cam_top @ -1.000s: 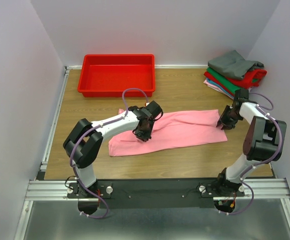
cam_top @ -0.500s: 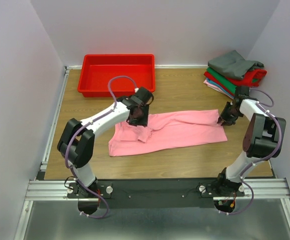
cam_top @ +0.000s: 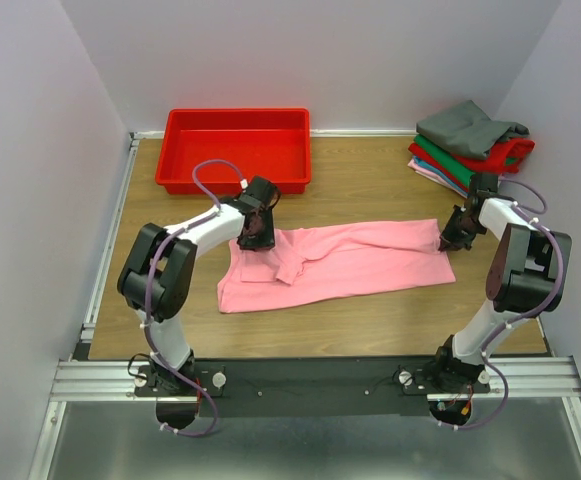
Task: Fold and stack the t-shirts
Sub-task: Fold the tshirt
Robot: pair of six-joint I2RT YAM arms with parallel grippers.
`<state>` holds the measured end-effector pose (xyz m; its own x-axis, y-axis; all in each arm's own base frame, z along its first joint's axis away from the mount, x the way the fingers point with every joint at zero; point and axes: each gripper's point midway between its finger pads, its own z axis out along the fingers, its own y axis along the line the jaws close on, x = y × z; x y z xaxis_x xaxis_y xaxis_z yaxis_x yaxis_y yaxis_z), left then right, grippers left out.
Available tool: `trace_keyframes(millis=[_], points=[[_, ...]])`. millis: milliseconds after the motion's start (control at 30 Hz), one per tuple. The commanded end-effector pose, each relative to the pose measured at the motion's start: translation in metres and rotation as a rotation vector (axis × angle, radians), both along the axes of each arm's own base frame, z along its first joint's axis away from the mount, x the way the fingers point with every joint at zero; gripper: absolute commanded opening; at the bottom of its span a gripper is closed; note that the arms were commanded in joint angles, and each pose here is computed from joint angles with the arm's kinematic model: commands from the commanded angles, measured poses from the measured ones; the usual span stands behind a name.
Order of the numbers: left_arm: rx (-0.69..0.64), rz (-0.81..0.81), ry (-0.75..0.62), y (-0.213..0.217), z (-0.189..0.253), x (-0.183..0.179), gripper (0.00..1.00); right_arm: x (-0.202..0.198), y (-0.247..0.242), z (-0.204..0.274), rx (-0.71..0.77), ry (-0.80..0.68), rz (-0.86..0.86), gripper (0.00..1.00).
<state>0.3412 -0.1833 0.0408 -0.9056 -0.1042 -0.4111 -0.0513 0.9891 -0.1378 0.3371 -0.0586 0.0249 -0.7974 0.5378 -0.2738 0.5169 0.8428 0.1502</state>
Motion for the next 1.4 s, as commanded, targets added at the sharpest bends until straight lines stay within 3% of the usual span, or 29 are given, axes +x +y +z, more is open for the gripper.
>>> trace_keyframes(millis=[0,367,767,1167,1233,1267,1333,1367], points=[[0.026,0.067,0.02,0.016,-0.032,0.002,0.53,0.003,-0.008,0.0,-0.033,-0.006,-0.005,0.03],[0.104,0.111,0.042,0.045,-0.066,-0.004,0.53,-0.008,-0.013,0.016,-0.079,-0.009,-0.015,0.01],[0.179,0.099,-0.004,0.063,-0.06,0.011,0.53,-0.024,-0.02,0.047,-0.13,0.002,-0.039,0.01],[0.188,0.054,-0.034,0.061,-0.048,0.021,0.53,-0.046,-0.013,0.034,-0.108,0.076,-0.033,0.02],[0.176,0.049,-0.049,0.058,-0.039,0.024,0.54,-0.047,-0.013,0.032,-0.107,0.084,-0.03,0.14],[0.167,0.047,-0.06,0.056,-0.031,0.025,0.54,-0.046,-0.014,0.032,-0.109,0.083,-0.024,0.36],[0.146,0.042,-0.095,0.049,-0.011,0.032,0.57,-0.038,-0.016,0.042,-0.122,0.053,-0.002,0.53],[0.14,0.04,-0.108,0.047,-0.003,0.035,0.57,-0.032,-0.016,0.047,-0.121,0.032,0.007,0.56]])
